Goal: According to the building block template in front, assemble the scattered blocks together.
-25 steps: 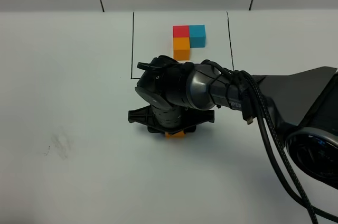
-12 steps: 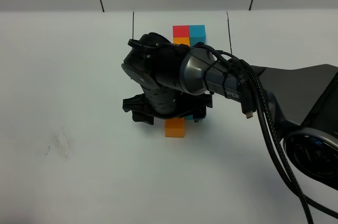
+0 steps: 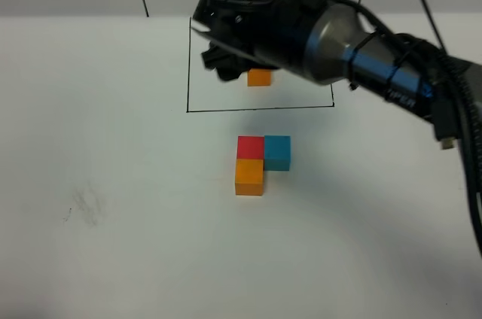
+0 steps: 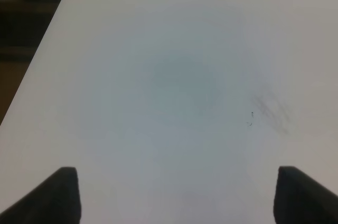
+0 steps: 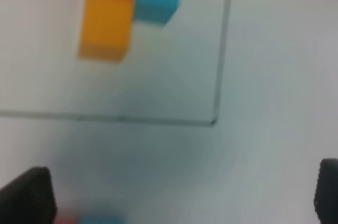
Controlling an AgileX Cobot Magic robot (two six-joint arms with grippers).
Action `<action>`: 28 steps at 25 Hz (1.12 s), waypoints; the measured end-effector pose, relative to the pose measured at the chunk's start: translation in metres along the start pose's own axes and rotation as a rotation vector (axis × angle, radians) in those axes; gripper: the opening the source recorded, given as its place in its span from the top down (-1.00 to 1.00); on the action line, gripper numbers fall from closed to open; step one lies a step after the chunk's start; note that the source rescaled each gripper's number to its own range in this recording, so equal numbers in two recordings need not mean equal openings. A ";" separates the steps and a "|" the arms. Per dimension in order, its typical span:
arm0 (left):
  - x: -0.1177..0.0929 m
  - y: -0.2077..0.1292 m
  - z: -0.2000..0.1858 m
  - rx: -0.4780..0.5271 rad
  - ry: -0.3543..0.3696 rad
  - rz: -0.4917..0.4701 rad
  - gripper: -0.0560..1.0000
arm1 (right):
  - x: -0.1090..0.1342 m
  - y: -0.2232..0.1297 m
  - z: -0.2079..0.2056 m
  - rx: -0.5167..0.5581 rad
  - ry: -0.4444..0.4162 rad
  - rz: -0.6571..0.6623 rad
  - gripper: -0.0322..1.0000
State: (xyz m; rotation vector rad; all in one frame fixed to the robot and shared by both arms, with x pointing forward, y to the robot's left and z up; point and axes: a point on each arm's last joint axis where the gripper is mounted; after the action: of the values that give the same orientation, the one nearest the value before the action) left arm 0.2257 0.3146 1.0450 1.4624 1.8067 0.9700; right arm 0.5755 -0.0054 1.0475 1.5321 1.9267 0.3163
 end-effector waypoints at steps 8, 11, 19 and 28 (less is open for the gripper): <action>0.000 0.000 0.000 0.000 0.000 0.000 -0.38 | -0.180 0.045 -0.029 -0.106 -0.231 -0.041 -1.00; 0.000 0.000 0.000 0.000 0.000 0.000 -0.38 | -0.253 0.040 -0.040 -0.057 -0.327 -0.152 -1.00; 0.000 0.000 0.000 0.000 0.000 0.002 -0.38 | -0.390 -0.012 -0.077 0.067 -0.324 -0.163 -1.00; 0.000 0.000 0.000 0.000 0.000 0.001 -0.38 | -0.396 -0.092 -0.201 -0.157 -0.241 -0.011 -0.79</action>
State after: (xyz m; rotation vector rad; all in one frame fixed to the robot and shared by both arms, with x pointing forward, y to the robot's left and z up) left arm 0.2257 0.3146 1.0450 1.4638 1.8059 0.9707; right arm 0.4223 -0.3625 1.2820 1.3891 1.6821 0.2589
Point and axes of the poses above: a point on each arm's last joint axis where the gripper is mounted, z pointing out along that axis toward the gripper, x along the wrist's bending axis when the last joint is at zero, y = z × x, and after that the axes turned 5 degrees about -z, right-handed
